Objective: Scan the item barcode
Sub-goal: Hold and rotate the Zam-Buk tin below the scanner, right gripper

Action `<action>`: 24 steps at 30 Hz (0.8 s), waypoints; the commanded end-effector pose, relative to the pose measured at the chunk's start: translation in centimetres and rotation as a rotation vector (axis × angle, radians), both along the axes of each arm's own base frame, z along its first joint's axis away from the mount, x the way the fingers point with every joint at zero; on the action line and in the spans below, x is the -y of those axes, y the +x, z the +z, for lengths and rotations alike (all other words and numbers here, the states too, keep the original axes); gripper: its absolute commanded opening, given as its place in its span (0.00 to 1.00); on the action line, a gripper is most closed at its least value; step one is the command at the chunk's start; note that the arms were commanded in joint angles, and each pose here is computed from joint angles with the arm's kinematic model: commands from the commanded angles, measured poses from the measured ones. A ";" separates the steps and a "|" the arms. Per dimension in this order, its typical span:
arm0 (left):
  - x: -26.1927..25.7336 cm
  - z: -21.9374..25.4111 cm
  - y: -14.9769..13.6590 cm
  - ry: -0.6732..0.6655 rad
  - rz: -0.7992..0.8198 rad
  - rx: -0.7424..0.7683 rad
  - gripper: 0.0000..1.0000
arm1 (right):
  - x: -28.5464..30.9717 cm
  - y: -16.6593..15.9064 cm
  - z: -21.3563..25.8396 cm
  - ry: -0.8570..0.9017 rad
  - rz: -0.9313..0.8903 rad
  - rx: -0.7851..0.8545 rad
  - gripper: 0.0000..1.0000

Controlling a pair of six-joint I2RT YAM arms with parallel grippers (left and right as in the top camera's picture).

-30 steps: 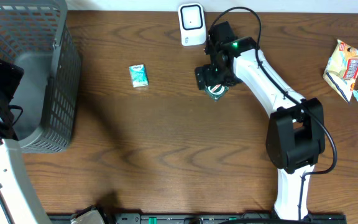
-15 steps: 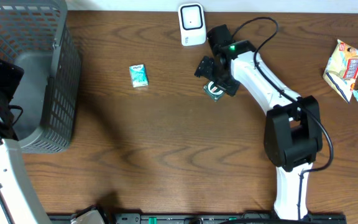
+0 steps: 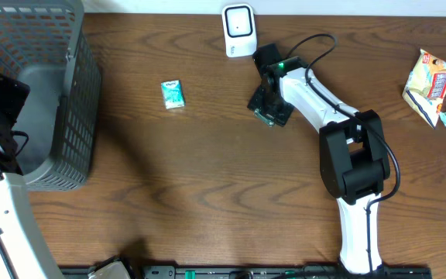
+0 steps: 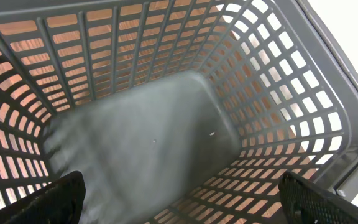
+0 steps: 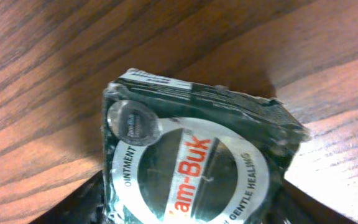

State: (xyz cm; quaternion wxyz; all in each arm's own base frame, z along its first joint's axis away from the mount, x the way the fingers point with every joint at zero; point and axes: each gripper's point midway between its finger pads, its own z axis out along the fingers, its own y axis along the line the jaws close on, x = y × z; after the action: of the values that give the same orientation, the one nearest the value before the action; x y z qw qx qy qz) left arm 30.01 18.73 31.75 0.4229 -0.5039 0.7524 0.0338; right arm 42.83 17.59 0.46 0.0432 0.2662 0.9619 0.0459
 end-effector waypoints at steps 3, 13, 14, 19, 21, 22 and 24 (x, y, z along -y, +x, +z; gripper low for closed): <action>-0.3 -0.1 0.0 -0.001 0.015 -0.001 0.98 | 0.6 -0.8 -1.2 -0.048 0.214 -0.037 0.59; -0.3 -0.1 0.0 -0.001 0.015 -0.001 0.98 | 3.3 0.5 3.5 -0.284 1.057 -0.036 0.56; -0.3 -0.1 0.0 -0.001 0.015 -0.001 0.98 | 4.1 0.6 3.6 -0.332 1.084 -0.054 0.59; -0.3 -0.1 0.0 -0.002 0.015 -0.002 0.98 | 5.8 1.0 4.0 -0.425 1.152 -0.087 0.99; -0.3 -0.1 0.0 -0.001 0.015 -0.001 0.98 | 4.8 0.6 3.7 -0.362 1.152 -0.071 0.99; -0.3 -0.1 0.0 -0.001 0.015 -0.001 0.98 | 3.6 0.4 3.5 -0.287 1.119 -0.044 0.99; -0.3 -0.1 0.0 -0.002 0.015 -0.002 0.98 | 2.4 0.1 3.4 -0.201 1.009 -0.023 0.99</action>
State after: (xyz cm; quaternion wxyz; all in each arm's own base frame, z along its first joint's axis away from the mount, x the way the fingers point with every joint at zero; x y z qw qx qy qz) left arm 30.01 18.74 31.75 0.4229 -0.5041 0.7523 0.0339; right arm 43.06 13.42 3.53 0.0219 -0.2847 0.9538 -0.0933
